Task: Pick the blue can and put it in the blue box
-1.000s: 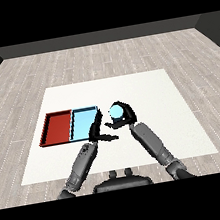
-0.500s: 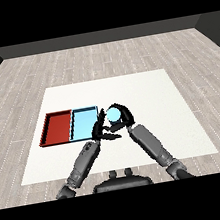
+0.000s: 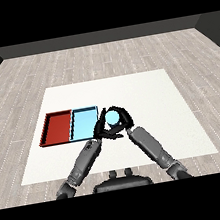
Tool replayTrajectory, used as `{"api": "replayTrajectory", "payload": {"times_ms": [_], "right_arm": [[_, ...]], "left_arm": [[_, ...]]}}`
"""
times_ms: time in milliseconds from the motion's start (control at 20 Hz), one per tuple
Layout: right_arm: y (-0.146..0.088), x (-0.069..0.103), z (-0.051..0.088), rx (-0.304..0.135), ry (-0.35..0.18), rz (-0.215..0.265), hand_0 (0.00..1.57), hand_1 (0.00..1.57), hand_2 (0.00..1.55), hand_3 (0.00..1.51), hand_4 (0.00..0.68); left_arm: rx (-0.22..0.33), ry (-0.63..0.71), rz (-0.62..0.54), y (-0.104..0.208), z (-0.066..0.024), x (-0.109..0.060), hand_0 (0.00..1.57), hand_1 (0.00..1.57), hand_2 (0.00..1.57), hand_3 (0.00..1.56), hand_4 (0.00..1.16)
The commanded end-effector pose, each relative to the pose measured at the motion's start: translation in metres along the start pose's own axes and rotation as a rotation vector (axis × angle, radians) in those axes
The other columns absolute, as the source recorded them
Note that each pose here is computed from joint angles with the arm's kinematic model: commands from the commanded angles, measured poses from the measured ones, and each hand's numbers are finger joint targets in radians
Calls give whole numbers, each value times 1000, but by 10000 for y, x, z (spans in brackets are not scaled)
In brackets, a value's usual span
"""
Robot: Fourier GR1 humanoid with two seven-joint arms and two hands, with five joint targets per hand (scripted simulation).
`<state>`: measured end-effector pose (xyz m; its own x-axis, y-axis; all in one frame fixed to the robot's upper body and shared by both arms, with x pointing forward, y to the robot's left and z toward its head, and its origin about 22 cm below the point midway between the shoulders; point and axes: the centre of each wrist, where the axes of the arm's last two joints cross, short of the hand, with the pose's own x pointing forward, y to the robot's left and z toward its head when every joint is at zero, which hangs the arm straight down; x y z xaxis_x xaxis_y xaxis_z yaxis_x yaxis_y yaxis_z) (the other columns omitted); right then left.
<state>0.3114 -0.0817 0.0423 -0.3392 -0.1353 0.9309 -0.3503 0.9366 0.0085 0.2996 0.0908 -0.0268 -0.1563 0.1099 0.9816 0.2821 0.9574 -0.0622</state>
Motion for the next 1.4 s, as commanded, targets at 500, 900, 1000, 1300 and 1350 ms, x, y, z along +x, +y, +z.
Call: {"api": "replayTrajectory", "payload": {"times_ms": [500,900,1000,1300,1350], "right_arm": [[291,95,-203,86,-11,13,1450,1450,1457,1391,595],[454,7,-191,111,-12,21,1455,1455,1455,1394,591],[485,71,-98,117,-7,-25,1451,1451,1454,1397,610],[509,-49,-175,101,0,-24,1435,1435,1454,1393,591],[361,-114,29,93,-14,-32,1438,1438,1453,1393,591]], "left_arm": [[21,-23,-272,-122,-202,-45,449,449,560,406,277],[100,-79,-243,-164,-174,74,0,0,66,0,706],[138,-90,-193,-138,113,-72,699,699,797,535,714],[103,-69,-207,-205,-85,53,645,645,753,521,668],[118,-78,-226,-209,-178,63,575,575,710,505,663]]}}
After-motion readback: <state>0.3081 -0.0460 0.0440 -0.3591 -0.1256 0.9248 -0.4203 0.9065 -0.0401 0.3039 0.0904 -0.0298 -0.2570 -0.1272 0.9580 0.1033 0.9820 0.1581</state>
